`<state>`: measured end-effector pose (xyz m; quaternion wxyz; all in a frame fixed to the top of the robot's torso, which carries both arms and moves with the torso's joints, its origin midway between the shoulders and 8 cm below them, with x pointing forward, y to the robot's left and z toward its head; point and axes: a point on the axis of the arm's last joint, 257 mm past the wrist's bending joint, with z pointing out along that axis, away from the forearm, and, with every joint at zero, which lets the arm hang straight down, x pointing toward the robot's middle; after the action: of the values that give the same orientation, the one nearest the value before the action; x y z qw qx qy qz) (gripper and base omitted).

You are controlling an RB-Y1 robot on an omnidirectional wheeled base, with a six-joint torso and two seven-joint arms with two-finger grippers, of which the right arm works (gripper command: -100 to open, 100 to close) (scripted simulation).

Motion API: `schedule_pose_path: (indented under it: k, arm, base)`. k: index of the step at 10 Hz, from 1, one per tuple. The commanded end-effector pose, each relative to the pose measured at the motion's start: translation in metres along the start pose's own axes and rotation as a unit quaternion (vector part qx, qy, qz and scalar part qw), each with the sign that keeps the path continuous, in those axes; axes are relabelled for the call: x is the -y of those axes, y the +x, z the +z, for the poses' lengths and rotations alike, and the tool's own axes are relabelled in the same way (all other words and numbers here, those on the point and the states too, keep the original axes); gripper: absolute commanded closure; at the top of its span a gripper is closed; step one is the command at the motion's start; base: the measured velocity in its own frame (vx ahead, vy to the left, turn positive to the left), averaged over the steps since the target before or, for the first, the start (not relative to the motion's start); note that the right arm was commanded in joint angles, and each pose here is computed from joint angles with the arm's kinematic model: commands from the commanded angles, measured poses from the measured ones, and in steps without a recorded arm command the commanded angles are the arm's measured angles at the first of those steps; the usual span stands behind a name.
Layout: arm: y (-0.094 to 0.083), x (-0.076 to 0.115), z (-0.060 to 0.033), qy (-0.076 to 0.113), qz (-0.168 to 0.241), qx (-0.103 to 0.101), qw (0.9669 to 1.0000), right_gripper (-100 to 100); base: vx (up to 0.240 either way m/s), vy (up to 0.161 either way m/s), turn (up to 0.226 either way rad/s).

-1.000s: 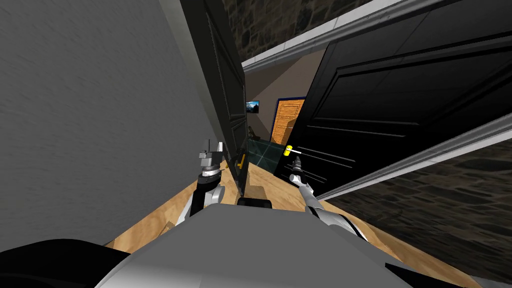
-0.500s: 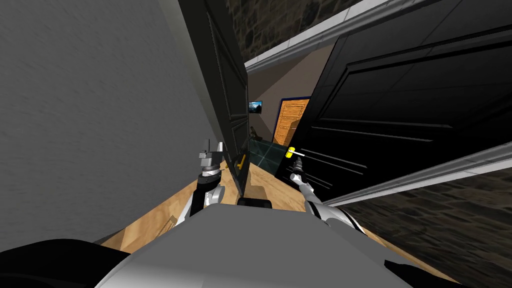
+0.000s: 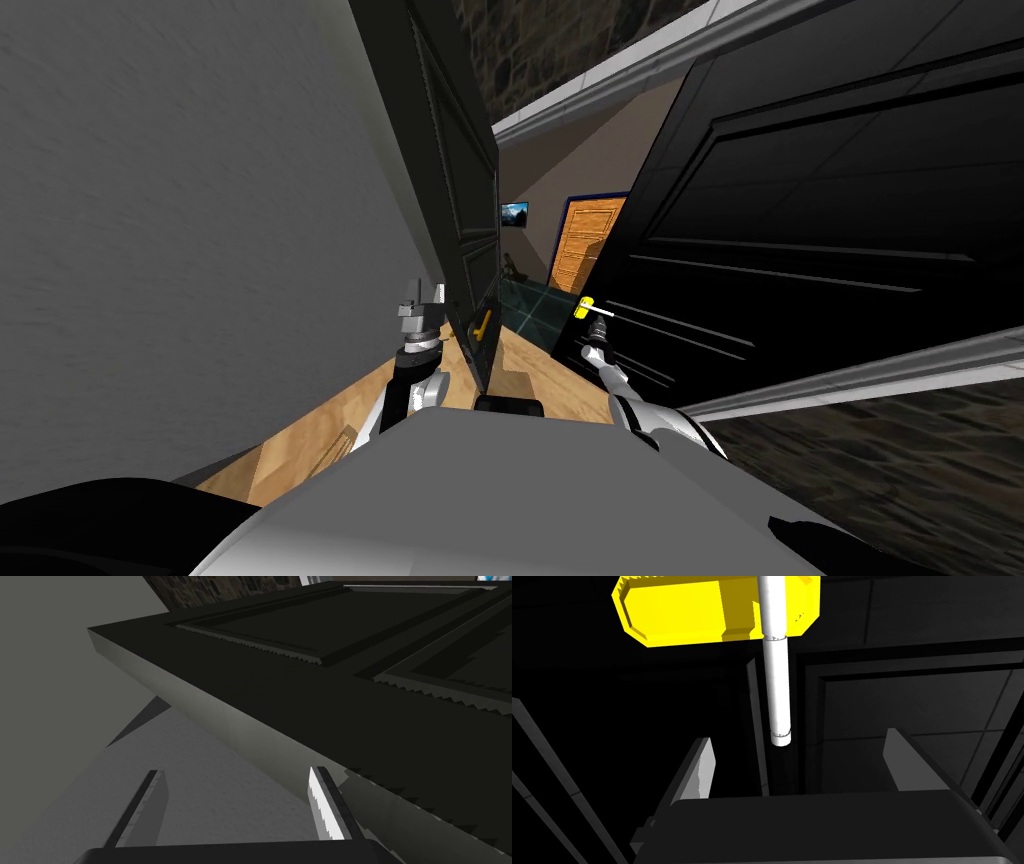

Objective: Pull the door open

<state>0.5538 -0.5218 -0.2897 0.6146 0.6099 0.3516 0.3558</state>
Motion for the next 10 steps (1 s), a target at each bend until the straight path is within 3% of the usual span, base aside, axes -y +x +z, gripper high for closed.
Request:
schedule_pose_path:
  k: [1, 2, 5, 6, 8, 10]
  arm:
    - [-0.003, 0.003, 0.0016, 0.004, -0.001, 0.004, 1.0000, -100]
    - [-0.002, 0.002, 0.0010, 0.004, -0.002, 0.002, 1.0000, -100]
    - [-0.048, 0.003, 0.0015, 0.004, -0.002, 0.046, 0.9989, -100]
    - [-0.044, -0.007, 0.0048, -0.007, 0.001, 0.043, 0.9990, -100]
    - [-0.048, 0.003, 0.0015, 0.004, -0.002, 0.046, 0.9989, -100]
    - [-0.078, 0.003, 0.0001, 0.004, -0.002, 0.076, 0.9971, -100]
  base:
    - [0.027, -0.037, 0.041]
    - [0.007, -0.014, 0.013]
    - [0.057, -0.112, 0.280]
    - [0.060, -0.125, 0.113]
    - [0.022, -0.028, -0.027]
    - [0.046, -0.075, 0.285]
